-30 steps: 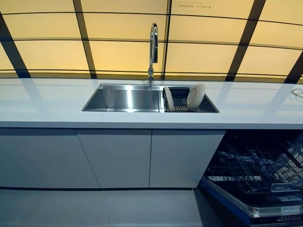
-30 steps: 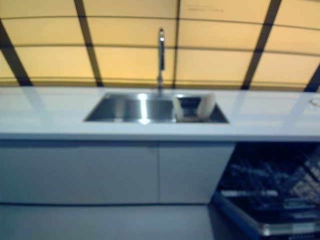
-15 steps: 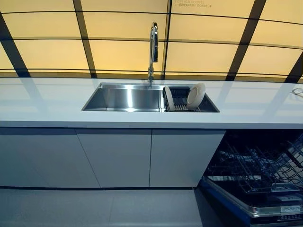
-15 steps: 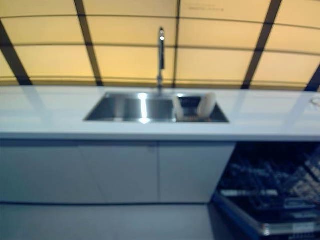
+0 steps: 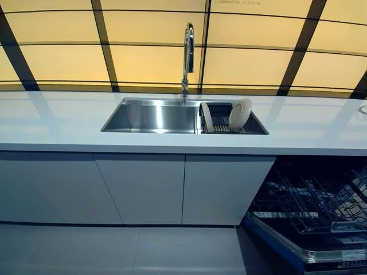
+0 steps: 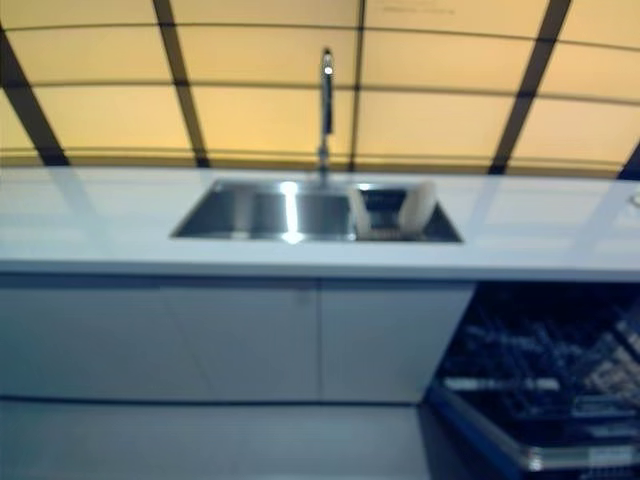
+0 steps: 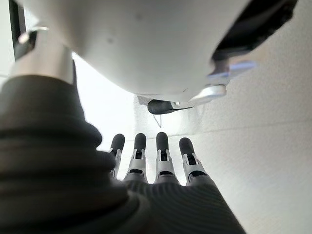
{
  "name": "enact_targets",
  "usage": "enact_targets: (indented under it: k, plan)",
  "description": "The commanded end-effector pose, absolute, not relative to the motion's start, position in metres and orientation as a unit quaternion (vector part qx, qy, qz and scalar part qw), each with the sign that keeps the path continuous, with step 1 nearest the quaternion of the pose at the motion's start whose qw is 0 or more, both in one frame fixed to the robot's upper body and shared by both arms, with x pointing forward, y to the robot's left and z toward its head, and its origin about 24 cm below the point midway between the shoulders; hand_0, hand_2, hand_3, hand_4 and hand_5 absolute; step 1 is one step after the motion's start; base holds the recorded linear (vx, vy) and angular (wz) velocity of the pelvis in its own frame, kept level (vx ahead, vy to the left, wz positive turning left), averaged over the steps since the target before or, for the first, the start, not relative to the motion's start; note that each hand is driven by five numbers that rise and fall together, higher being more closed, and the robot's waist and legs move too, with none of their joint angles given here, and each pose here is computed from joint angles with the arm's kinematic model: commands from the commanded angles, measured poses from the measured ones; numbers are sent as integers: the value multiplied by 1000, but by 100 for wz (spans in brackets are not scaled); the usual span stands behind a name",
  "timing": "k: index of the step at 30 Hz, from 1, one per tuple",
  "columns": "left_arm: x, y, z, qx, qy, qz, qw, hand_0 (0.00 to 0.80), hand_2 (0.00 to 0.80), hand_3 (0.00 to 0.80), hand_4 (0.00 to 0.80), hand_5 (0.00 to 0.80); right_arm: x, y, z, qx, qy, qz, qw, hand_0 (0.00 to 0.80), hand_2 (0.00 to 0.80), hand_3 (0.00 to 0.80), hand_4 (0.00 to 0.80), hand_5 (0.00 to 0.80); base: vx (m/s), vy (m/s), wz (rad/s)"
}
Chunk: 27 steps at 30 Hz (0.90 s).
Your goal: Take plates into dishwasher
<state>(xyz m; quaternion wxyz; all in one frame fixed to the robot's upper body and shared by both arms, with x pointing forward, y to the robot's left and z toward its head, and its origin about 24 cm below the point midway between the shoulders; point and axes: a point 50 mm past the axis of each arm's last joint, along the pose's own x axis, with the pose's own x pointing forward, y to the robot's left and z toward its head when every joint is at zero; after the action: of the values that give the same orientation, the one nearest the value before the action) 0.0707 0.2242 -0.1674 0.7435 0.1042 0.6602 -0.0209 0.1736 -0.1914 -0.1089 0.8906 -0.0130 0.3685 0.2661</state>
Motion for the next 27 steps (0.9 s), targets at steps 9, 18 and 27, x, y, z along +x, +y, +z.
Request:
enact_targets:
  k: [9,18,27]
  plan:
    - [59,252,-163,103,669,23,736,0,0,0,0,0,286,-193,71,-49,-4,376,925,0,0,0,0,0,96,-81,15]
    - [15,259,-166,88,705,52,702,0,0,0,0,0,311,-182,138,-87,-90,403,907,0,0,0,0,0,375,56,-39]
    - [39,273,-160,100,691,80,711,0,0,0,0,0,307,-191,129,-70,-71,421,902,0,0,0,0,0,276,63,-35]
